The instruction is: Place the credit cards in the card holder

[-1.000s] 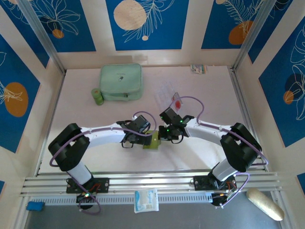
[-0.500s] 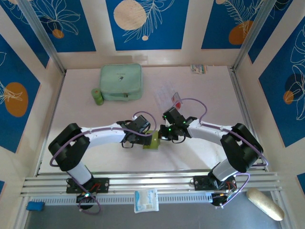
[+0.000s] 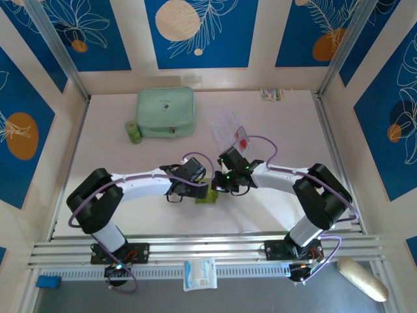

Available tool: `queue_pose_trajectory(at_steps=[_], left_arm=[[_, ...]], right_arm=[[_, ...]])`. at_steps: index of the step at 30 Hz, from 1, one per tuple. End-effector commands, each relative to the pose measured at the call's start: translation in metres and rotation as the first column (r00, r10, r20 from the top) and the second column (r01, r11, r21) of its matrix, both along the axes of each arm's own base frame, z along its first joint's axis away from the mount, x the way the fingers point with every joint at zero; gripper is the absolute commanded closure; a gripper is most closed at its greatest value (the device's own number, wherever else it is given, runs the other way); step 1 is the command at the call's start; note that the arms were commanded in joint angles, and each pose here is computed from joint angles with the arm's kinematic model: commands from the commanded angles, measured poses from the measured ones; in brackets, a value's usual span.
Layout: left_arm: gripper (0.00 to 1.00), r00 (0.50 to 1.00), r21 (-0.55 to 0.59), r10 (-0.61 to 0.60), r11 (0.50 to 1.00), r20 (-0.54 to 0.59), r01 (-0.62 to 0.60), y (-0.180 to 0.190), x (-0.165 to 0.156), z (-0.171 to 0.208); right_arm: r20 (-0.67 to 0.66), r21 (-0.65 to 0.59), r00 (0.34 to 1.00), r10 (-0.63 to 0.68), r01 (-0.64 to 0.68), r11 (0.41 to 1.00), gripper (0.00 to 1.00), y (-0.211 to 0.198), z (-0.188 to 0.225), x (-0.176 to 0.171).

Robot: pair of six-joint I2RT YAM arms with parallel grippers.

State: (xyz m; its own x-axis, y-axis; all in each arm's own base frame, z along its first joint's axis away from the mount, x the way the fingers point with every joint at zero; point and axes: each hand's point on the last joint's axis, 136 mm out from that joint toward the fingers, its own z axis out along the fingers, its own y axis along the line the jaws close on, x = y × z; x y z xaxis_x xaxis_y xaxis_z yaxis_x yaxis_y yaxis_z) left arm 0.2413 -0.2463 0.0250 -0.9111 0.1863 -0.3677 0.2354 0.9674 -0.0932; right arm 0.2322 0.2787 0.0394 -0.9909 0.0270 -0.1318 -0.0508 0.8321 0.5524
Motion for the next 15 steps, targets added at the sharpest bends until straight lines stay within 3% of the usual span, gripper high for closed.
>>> queue_pose_trajectory(at_steps=[1,15], left_arm=[[0.00,0.999,0.093,0.005,0.996,-0.041,-0.001,0.017,-0.009,-0.023],[0.00,0.999,0.095,0.004,0.995,-0.047,0.000,0.018,-0.011,-0.025]], right_arm=[[-0.004,0.024,1.000,0.013,-0.013,1.000,1.00,0.011,0.004,0.002],[-0.041,-0.011,0.999,0.016,-0.017,1.000,1.00,0.010,-0.016,-0.004]])
